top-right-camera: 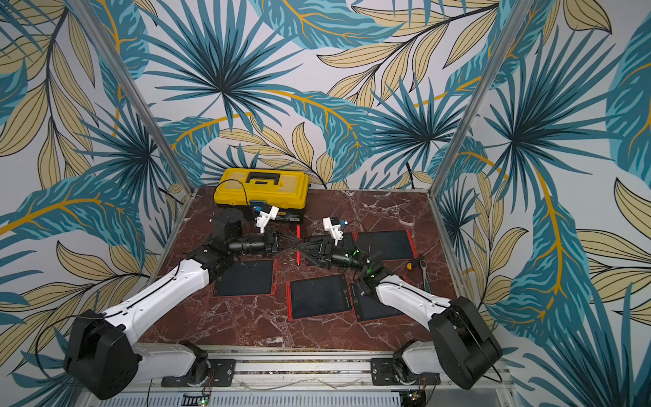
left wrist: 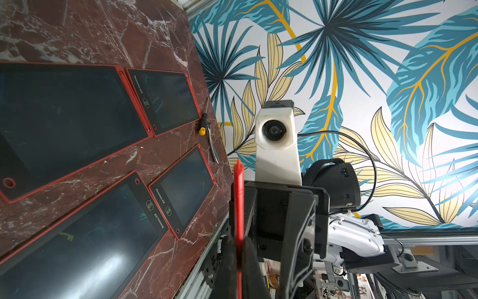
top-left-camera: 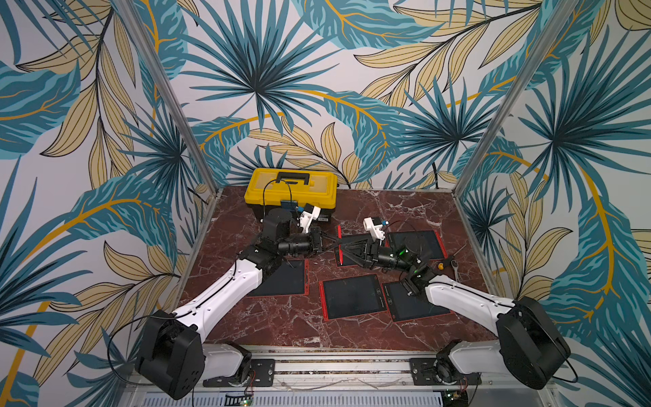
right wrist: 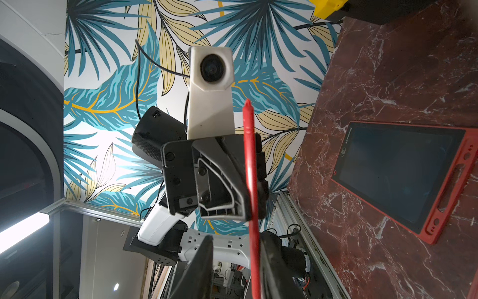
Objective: Place the stylus back onto the writing tablet
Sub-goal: Pick up the stylus from the center of the board.
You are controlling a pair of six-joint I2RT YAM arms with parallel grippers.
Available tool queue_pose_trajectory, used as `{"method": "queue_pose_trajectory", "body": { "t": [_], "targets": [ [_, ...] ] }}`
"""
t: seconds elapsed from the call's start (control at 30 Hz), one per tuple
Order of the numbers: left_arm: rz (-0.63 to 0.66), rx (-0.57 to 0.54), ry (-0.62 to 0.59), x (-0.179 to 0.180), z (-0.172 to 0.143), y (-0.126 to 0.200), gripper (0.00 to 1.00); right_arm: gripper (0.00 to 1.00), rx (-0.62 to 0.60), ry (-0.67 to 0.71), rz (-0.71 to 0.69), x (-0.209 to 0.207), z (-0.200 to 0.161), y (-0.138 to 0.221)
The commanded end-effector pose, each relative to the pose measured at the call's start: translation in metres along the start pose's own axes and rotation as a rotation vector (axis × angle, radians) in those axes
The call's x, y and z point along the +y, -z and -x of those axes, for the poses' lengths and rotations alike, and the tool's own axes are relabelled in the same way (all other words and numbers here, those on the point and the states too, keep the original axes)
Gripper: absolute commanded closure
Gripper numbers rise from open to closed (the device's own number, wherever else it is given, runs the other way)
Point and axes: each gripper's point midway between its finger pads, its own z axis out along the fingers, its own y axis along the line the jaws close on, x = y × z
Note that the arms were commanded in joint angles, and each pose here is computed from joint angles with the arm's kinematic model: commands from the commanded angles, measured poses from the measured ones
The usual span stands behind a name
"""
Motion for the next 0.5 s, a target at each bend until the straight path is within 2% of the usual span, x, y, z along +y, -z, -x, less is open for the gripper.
{"method": "queue_pose_trajectory", "body": {
  "t": [0.0,0.3,0.47],
  "targets": [
    [-0.034,-0.007,-0.033,-0.0123,0.0058,-0.0016,1.00,0.73,0.011,0.028,0.033,0.0079,-0.0019,0.0010],
    [-0.048,0.002,-0.018,-0.0152,0.0051,-0.0038,1.00,0.76,0.012,0.030,0.035,0.0092,-0.0023,0.0013],
    [-0.052,0.005,-0.021,-0.0172,0.0042,-0.0038,1.00,0.83,0.011,0.028,0.032,0.0082,-0.0021,0.0013]
  ]
}}
